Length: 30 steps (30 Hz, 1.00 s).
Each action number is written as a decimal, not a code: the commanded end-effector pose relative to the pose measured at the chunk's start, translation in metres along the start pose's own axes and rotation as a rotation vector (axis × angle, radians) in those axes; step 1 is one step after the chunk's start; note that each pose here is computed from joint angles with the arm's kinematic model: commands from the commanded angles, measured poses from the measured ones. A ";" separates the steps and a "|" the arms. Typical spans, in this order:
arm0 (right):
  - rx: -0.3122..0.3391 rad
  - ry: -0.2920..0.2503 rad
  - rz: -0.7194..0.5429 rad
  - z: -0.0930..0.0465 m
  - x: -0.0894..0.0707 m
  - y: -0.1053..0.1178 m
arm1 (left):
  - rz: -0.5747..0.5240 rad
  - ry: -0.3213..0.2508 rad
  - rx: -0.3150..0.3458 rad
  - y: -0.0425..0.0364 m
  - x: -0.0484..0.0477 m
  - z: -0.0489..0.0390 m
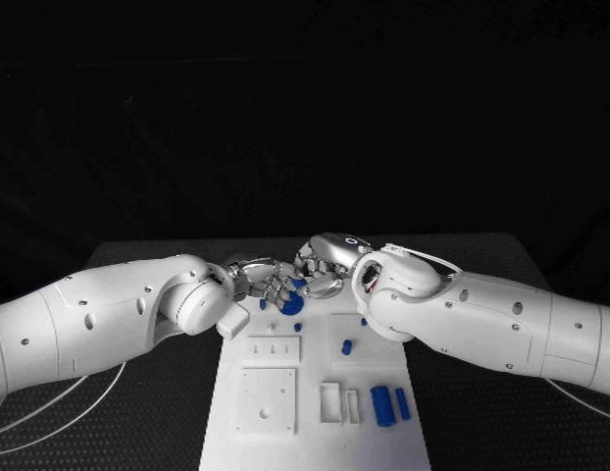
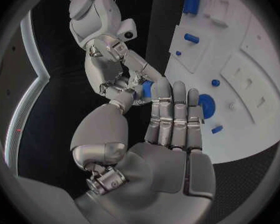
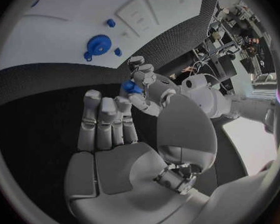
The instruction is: Assemble the parts on the task board
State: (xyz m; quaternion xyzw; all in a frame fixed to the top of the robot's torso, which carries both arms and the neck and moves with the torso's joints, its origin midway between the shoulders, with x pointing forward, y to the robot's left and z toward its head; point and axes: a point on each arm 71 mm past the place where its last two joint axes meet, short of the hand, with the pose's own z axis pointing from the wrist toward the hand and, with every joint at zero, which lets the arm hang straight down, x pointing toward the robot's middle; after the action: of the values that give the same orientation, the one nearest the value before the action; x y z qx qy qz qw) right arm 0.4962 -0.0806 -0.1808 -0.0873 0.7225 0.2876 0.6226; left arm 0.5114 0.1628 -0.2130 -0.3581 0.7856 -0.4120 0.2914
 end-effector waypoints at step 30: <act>0.019 0.011 0.050 -0.001 0.002 -0.008 | 0.042 0.019 0.030 -0.0036 0.0011 0.0001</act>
State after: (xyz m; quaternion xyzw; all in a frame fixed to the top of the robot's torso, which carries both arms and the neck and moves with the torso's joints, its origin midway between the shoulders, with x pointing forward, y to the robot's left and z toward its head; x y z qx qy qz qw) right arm 0.4986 -0.0858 -0.1852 -0.0636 0.7315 0.2906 0.6135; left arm 0.5130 0.1635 -0.2112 -0.3475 0.7862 -0.4132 0.3007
